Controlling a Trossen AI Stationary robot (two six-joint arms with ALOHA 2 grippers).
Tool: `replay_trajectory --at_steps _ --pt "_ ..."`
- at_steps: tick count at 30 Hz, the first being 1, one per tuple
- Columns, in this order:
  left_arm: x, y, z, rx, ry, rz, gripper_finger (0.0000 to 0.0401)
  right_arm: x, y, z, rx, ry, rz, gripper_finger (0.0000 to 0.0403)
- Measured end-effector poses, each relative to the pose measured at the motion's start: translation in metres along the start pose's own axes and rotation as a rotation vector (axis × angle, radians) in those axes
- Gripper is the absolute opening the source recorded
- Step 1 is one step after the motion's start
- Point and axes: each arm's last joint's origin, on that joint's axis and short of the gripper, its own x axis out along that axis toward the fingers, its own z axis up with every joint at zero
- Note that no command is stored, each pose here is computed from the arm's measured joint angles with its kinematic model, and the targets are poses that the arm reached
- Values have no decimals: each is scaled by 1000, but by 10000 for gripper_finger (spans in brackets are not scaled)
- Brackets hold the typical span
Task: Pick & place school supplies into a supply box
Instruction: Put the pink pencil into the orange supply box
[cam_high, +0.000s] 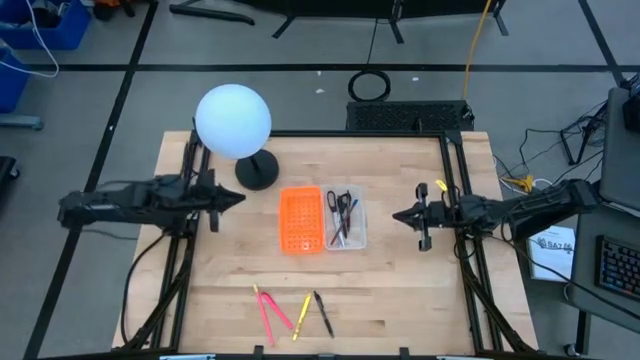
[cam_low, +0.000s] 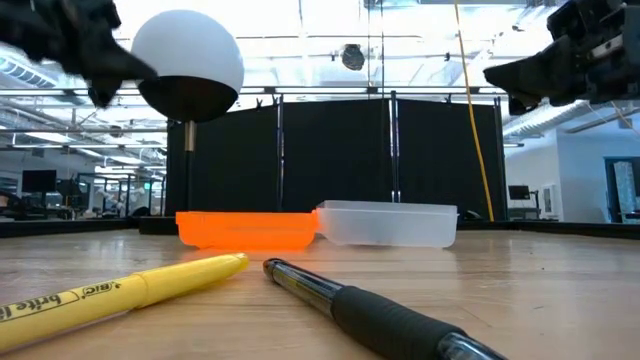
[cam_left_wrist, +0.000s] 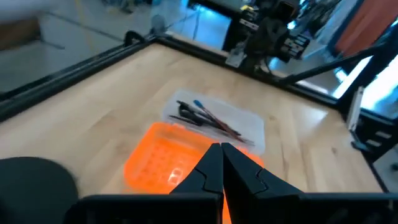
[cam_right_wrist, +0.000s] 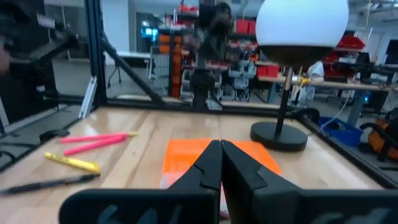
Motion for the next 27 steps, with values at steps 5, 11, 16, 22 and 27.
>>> replay_trajectory --at_steps 5,11,16,22,27 --pt "-16 -30 57 -38 104 108 4 0 0 -2 -3 16 10 0" --pt "-2 -77 108 -48 403 301 3 0 2 -3 -25 31 60 0" --pt "24 -118 113 -128 702 504 2 0 2 -4 -24 32 61 0" --pt "53 -166 78 -277 912 560 2 0 3 -5 -14 43 89 0" --pt "60 -195 33 -391 917 705 2 -1 5 -7 0 64 167 0"
